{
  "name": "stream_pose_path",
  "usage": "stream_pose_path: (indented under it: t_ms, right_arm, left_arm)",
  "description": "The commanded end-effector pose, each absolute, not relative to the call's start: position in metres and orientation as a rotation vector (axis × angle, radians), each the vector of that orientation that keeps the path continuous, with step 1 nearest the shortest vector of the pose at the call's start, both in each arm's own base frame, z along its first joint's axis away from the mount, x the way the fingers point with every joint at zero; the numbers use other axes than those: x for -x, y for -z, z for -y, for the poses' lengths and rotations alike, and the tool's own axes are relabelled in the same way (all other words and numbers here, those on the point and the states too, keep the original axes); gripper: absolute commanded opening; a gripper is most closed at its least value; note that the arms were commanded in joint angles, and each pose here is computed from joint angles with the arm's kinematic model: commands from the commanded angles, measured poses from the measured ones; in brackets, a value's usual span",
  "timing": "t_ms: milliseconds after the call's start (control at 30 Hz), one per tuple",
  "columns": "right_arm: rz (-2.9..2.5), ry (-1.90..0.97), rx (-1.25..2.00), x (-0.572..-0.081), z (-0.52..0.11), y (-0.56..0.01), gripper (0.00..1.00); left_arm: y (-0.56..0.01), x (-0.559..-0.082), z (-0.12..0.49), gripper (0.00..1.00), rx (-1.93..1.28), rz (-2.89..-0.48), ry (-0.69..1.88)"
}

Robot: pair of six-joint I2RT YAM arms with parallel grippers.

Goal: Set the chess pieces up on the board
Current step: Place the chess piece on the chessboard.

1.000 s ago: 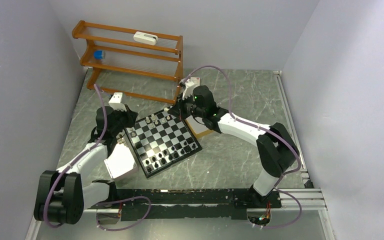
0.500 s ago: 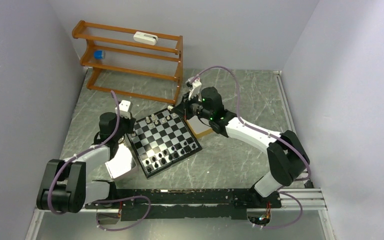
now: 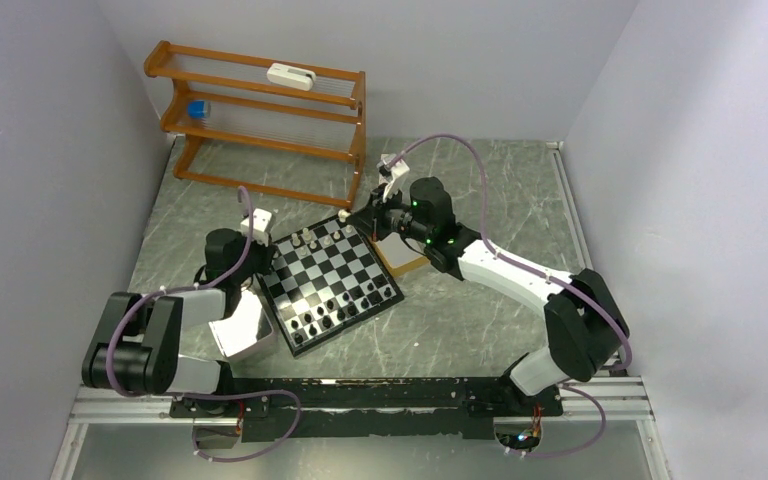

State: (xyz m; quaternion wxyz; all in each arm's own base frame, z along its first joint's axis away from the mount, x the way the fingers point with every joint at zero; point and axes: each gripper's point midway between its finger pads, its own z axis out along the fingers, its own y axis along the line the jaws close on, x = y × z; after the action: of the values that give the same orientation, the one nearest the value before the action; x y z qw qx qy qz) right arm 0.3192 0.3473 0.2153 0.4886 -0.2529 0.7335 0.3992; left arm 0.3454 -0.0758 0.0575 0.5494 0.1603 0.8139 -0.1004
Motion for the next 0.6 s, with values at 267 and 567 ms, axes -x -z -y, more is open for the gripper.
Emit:
stream_pose_path:
  t_ms: [267,567]
  right_arm:
    - [-1.714,-0.956,0.611,-0.3231,-0.3438,-0.2301,0.00]
    - [-1.701,-0.950,0.612,-0.3226,-0.3425,-0.2349,0.00]
  left_arm:
    - [-0.0658,-0.3635,0.0857,0.06,-0.485,-1.875,0.254]
    - [-0.0617,-0.3660,0.0871,0.08,-0.503,-1.897,0.261]
